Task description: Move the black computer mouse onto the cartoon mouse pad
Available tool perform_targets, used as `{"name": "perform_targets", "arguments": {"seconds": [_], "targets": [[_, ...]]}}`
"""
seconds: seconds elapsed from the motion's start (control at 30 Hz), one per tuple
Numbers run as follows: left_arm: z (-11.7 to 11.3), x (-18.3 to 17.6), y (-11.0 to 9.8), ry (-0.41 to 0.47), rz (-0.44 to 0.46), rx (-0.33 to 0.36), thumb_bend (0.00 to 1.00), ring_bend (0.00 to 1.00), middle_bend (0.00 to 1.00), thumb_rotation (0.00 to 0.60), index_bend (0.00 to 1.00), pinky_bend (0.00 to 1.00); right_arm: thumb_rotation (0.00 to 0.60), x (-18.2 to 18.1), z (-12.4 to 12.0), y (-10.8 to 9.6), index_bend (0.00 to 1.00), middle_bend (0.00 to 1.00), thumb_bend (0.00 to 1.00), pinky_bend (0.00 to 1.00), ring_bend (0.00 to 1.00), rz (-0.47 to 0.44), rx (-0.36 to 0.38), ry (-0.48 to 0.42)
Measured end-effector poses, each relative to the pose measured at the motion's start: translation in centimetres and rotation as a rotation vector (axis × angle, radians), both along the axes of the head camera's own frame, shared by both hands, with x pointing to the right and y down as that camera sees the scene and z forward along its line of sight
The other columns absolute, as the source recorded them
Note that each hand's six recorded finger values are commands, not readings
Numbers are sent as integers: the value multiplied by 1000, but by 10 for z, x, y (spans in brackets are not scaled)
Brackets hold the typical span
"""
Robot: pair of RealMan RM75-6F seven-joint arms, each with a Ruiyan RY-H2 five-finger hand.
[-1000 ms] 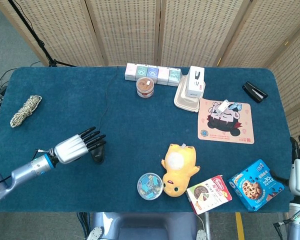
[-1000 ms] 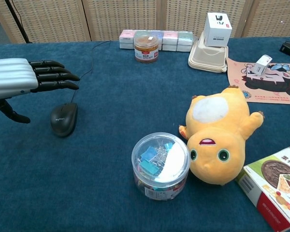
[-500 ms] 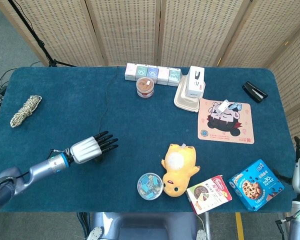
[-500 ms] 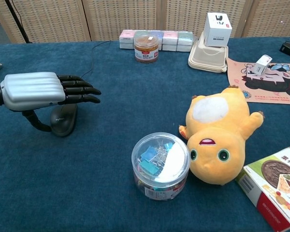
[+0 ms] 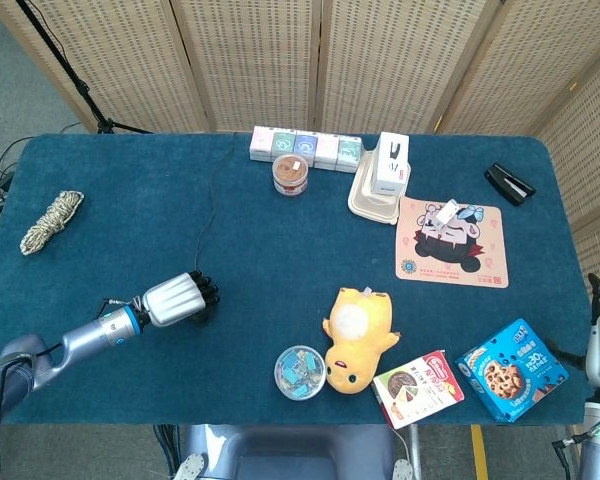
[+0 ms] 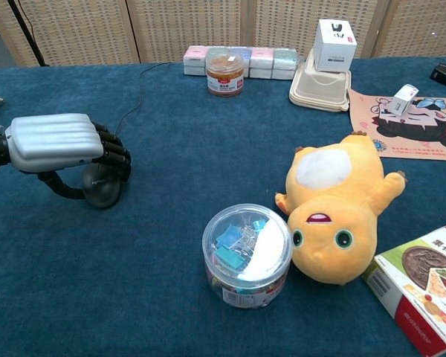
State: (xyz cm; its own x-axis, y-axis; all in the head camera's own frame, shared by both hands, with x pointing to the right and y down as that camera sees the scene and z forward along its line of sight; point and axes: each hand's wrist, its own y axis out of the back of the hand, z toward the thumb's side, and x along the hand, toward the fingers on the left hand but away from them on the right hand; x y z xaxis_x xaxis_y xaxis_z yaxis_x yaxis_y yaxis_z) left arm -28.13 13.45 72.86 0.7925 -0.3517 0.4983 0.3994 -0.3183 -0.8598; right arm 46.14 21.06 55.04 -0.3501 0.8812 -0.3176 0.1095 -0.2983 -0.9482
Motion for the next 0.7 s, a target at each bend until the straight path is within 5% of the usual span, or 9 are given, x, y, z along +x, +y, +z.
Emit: {"name": "perform_targets", "arguments": {"seconds": [0.43, 0.7], "targets": [[-27, 24, -36, 85, 1, 132, 311, 406, 437, 600, 533, 403, 600, -1, 2, 0, 0, 0, 0, 0, 0, -1, -11, -7], [-45, 103, -80, 132, 79, 228, 310, 404, 437, 600, 533, 403, 600, 2, 1, -1, 0, 0, 0, 0, 0, 10, -10, -10]]}}
